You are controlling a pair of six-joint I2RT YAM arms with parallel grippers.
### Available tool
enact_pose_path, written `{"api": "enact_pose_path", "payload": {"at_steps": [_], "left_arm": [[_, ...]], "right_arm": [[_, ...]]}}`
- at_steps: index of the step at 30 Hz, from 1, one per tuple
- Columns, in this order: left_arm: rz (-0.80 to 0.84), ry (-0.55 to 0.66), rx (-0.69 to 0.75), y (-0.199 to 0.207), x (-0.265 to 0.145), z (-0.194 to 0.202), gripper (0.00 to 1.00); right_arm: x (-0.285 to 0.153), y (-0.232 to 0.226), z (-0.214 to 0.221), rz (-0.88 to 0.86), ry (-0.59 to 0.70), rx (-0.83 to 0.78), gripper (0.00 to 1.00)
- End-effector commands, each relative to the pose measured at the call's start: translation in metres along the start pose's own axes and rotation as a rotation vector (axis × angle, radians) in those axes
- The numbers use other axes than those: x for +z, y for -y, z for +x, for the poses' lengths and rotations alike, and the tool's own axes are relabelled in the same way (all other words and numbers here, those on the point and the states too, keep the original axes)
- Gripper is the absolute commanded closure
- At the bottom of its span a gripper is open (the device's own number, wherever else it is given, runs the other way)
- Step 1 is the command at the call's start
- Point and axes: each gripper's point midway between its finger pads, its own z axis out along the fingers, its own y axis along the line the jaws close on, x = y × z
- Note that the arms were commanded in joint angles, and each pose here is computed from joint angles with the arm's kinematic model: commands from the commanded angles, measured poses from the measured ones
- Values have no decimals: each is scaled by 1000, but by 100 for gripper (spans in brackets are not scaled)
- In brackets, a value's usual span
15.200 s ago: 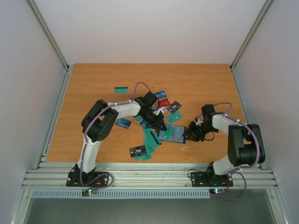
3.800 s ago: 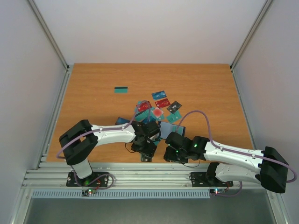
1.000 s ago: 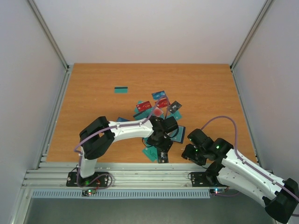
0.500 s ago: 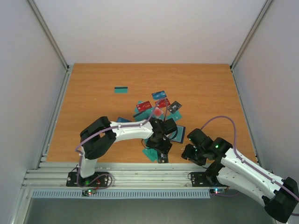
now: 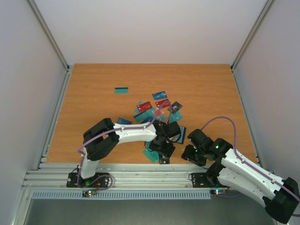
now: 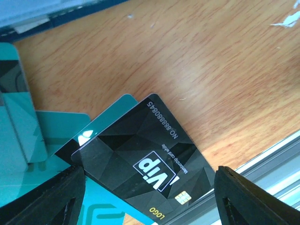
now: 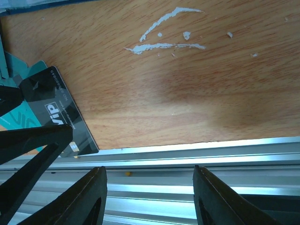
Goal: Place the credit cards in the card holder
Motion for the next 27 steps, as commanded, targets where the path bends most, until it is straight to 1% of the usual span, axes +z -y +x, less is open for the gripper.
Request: {"api": "enact_pose_path", "payload": {"at_steps": [1, 20, 27], "left_arm": [[11, -7, 32, 14, 10, -3, 24], [87, 0, 145, 51, 16, -18, 24], [139, -14, 164, 62, 18, -16, 24]], "right_arm": [[1, 1, 0, -3, -2, -2, 48], [-5, 14, 3, -1, 10, 30, 48], [-3, 14, 4, -17, 1, 47, 48]]}}
